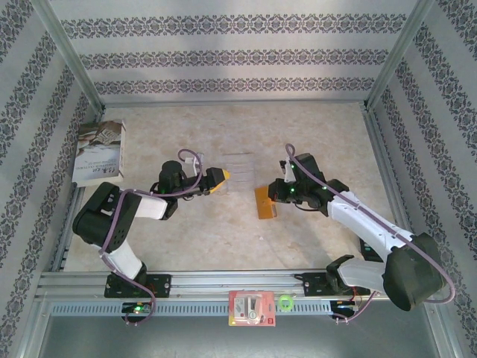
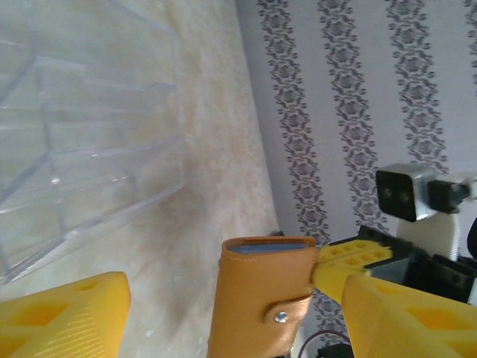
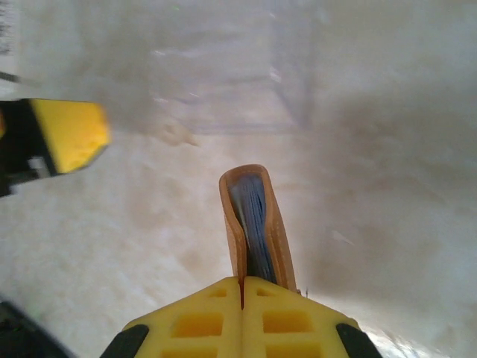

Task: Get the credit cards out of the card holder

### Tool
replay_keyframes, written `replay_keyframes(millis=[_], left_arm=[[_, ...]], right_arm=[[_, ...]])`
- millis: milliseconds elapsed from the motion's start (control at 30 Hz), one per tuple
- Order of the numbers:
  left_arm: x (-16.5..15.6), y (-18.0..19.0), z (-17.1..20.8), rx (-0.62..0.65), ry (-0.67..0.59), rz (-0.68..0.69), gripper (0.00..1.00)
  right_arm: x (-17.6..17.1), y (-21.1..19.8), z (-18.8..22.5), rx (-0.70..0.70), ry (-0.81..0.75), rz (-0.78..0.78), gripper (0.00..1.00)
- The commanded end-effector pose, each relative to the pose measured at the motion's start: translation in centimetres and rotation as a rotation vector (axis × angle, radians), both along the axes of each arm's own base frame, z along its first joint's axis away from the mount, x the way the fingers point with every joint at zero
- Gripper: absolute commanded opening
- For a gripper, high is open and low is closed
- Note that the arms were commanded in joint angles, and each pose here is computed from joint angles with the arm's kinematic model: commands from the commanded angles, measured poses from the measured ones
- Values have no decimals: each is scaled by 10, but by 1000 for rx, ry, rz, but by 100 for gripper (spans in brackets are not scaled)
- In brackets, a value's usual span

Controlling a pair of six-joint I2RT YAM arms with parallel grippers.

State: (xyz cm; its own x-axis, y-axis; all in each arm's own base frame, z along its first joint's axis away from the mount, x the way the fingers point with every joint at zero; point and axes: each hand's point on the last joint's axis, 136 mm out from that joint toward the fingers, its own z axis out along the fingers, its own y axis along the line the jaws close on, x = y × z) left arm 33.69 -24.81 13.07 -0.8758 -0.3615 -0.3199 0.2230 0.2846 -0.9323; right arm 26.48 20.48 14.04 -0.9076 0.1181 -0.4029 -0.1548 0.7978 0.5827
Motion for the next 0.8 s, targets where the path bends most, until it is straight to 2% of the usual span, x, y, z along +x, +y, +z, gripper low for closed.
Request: replay_keyframes(millis=[0,167,333,600,733,767], left_arm=[[-6,-10,42,-137,-148,-64,75],[-7,-8,53,-174,-214,-56,74],[-18,-2,79,-167,-336,-41,76],[-30,1,114,-192,-445,-51,69],[-34,2,122,-201,-468,-53,58],[-36,3,130,-211,-481,-54,44]], right_arm=[[7,30,48,114,-107,115,0],[17,56,93,256,-162,172,0],[24,74,125,357,-200,215,0],[27,101,148,459,-226,281,0],[30,103,147,470,-219,280,0],[34,105,143,465,-207,272,0]])
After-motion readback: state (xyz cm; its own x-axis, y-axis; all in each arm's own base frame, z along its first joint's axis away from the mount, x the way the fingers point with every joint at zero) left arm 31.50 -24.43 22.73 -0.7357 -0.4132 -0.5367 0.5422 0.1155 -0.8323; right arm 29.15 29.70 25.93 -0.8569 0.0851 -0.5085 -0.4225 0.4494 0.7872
